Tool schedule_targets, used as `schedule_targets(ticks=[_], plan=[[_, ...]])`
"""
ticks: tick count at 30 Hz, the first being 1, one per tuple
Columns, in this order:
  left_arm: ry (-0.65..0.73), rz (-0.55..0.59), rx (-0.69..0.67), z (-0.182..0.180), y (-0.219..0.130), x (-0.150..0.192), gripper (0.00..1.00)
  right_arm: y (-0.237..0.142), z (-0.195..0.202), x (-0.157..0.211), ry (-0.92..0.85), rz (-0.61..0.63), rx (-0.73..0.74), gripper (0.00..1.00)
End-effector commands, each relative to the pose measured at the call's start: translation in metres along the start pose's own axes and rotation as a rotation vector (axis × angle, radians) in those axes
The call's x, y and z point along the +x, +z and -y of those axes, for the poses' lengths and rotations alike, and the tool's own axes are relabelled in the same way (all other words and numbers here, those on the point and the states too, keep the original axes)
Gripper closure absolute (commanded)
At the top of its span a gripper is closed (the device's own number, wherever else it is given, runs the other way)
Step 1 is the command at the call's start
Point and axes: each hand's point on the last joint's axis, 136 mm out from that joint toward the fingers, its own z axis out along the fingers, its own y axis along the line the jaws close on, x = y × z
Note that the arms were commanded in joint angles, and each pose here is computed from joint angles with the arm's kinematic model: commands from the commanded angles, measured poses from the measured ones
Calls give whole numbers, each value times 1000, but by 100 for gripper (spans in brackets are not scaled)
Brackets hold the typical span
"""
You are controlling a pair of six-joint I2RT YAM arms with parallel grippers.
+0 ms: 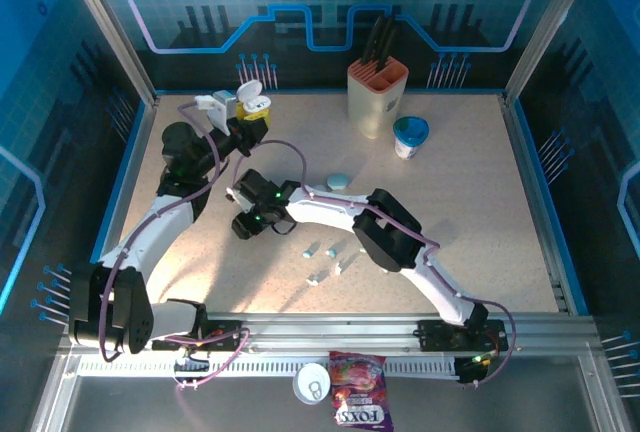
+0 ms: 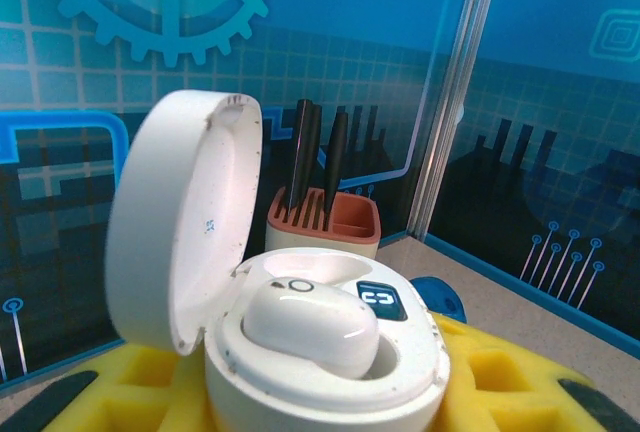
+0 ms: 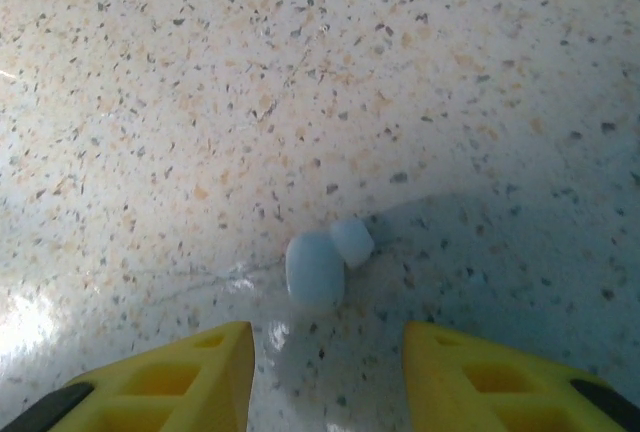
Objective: Insert wireless bluetooth earbuds into charging case
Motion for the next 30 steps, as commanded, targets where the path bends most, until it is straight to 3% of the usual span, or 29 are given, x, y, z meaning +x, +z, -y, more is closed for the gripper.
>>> schedule_targets(ticks=[1,5,17,20,30], plan=[[22,38,-11,1,-6,-22,64,14,-3,15,-16,-76,24,54],[23,34,-8,1,-6,-21,64,21,-4,14,-14,-83,35,52],[31,33,-15,1,-8,-22,63,30,2,17,-1,-102,84,74],[34,32,-18,1,-9,-21,63,22,1,11,-5,-86,88,79],[36,36,-27,-1,-9,-16,63,-33,7,-1,60,29,61,80]])
